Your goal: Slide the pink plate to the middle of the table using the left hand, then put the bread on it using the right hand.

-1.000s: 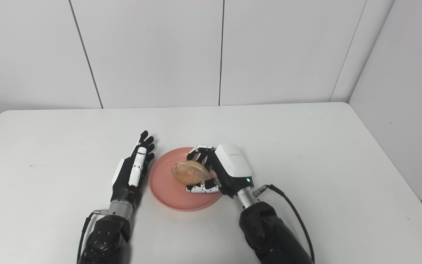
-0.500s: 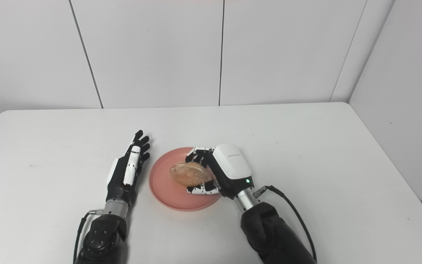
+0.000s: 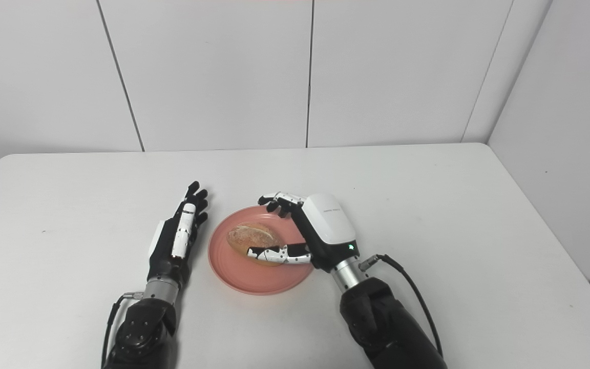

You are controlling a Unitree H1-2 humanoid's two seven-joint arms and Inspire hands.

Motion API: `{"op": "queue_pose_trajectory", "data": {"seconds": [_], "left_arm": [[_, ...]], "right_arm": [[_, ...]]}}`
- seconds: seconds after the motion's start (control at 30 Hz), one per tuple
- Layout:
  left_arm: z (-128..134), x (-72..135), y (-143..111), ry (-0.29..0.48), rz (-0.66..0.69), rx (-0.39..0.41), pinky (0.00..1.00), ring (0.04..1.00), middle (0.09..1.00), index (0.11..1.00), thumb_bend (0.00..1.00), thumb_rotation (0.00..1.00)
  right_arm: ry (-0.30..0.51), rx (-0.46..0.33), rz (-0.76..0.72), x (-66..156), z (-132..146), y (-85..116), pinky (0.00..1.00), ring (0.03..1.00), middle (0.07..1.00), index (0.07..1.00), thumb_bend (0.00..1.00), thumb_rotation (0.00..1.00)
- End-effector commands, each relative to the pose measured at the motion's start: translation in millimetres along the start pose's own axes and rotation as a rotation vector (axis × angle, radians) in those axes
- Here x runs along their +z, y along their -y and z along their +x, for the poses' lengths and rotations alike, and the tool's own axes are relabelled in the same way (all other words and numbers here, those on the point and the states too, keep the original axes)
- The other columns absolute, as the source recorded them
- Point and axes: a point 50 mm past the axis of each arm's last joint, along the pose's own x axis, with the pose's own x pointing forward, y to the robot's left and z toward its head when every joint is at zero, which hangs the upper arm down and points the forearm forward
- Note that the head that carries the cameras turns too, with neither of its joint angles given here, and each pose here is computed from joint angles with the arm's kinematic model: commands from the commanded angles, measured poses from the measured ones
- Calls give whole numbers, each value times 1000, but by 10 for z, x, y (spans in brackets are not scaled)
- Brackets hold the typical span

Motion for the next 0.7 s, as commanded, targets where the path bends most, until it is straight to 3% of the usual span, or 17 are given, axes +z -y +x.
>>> {"op": "queue_pose_trajectory", "data": {"seconds": [0.0,0.07,0.33,0.53,0.67], "left_arm": [[137,210,3,83,11,-3,962,963,952,943,443,1000],[137,210,-3,82,11,-1,960,960,950,942,440,1000],[132,209,-32,83,37,2,940,949,940,929,448,1000],[123,213,-51,84,22,-2,943,951,943,933,447,1000],[120,222,-58,87,29,-1,940,950,943,934,439,1000]], "right_arm": [[89,-81,13,93,142,200,536,625,672,695,629,643],[93,-95,36,98,146,223,545,634,680,698,621,580],[81,-178,147,98,145,266,581,679,717,737,588,672],[12,-212,186,38,122,264,622,728,768,786,589,764],[-50,-209,225,0,88,260,716,805,831,862,570,839]]}}
